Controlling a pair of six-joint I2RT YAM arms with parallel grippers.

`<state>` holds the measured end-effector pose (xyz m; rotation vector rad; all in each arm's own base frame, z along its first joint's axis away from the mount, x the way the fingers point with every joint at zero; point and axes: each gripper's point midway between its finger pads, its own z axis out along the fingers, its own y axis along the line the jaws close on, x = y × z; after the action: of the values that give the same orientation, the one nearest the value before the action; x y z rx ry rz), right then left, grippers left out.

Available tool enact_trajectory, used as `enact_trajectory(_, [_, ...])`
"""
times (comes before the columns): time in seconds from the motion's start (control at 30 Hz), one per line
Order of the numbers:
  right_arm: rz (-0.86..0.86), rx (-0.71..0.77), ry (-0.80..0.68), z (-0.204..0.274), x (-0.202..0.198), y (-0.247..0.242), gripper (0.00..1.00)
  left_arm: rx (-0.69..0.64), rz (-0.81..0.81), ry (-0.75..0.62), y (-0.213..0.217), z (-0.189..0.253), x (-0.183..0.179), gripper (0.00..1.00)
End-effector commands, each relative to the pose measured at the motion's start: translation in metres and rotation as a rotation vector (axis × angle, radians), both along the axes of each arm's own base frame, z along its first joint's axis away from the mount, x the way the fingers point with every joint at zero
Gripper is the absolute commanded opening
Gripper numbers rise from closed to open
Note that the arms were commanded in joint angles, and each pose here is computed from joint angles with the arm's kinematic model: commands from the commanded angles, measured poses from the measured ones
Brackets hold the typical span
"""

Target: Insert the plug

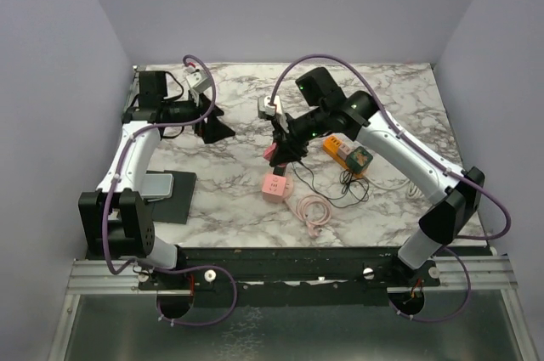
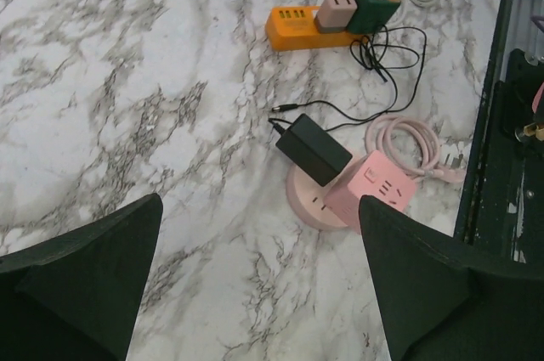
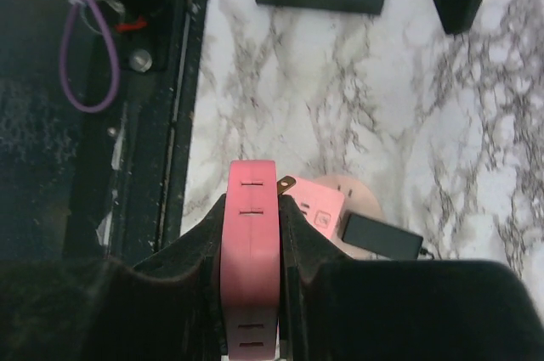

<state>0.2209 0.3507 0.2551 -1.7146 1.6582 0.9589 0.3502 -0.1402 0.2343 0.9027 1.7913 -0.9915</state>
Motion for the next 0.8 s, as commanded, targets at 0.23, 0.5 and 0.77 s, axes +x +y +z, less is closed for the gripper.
enact_trajectory(0.23, [0.312, 0.391, 0.148, 0.073, -0.052, 0.03, 0.01, 0.038, -0.144, -0.037, -0.066, 0.023, -0.05, 0.99])
enact_trajectory(0.5, [0.348, 0.44, 0.157, 0.08, -0.056, 0.033, 0.01, -0.055, -0.254, -0.005, -0.076, 0.037, -0.086, 0.99])
enact_trajectory(0.77, [0.321, 0.446, 0.144, 0.076, -0.046, 0.041, 0.01, -0.068, -0.385, 0.019, -0.086, 0.036, -0.121, 0.99])
